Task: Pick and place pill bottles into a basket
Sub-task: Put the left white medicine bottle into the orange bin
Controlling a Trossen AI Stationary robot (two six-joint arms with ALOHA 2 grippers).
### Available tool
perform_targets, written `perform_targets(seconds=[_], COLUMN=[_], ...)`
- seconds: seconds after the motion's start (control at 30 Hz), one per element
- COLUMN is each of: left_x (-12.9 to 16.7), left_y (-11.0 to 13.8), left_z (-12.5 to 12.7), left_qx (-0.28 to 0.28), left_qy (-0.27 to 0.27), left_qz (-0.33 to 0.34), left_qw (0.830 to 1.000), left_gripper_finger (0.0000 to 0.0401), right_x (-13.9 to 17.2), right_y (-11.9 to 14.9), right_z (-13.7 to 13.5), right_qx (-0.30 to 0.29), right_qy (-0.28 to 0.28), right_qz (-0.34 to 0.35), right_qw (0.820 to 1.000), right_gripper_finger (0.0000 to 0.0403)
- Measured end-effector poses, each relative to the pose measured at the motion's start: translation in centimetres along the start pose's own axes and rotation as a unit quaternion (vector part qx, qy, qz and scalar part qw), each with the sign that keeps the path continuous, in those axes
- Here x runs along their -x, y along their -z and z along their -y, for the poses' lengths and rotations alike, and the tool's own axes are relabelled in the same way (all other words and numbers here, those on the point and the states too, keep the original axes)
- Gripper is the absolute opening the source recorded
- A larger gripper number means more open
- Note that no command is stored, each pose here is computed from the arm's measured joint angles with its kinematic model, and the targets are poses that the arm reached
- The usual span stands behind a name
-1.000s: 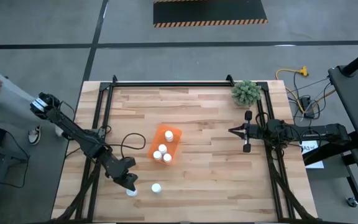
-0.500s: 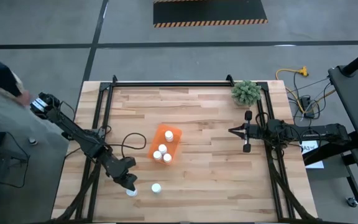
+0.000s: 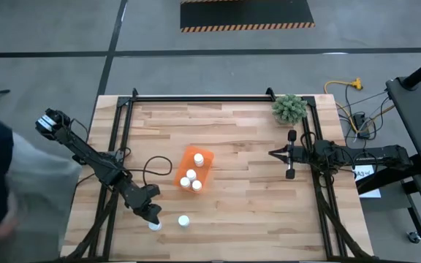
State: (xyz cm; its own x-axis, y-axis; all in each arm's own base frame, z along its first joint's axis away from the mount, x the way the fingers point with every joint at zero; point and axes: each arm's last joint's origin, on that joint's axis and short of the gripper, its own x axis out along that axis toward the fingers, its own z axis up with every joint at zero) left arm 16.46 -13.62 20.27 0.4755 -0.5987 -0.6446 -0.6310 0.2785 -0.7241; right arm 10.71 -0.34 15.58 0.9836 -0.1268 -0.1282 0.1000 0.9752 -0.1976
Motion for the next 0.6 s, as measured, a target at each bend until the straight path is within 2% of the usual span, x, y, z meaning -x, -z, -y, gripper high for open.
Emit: perform_targets(seconds=[0.43,0.6], left_x=[-0.02,0.00], left_y=[-0.02,0.11], left_z=[-0.07,0.55], left_qx=[-0.003,-0.001], left_qy=[-0.001,0.030], left_qz=[0.000,-0.008], left_qw=[1.000,1.000], left_gripper_finger=[0.0160,0.0160], right_x=[0.00,0.00], right_y=[0.00,0.00], right_z=[0.00,0.00], right_qx=[0.000,0.000], right_qy=[0.000,0.000], right_qz=[0.000,0.000], right_qw=[1.000,1.000], right_gripper_finger=[0.0009,0.0009])
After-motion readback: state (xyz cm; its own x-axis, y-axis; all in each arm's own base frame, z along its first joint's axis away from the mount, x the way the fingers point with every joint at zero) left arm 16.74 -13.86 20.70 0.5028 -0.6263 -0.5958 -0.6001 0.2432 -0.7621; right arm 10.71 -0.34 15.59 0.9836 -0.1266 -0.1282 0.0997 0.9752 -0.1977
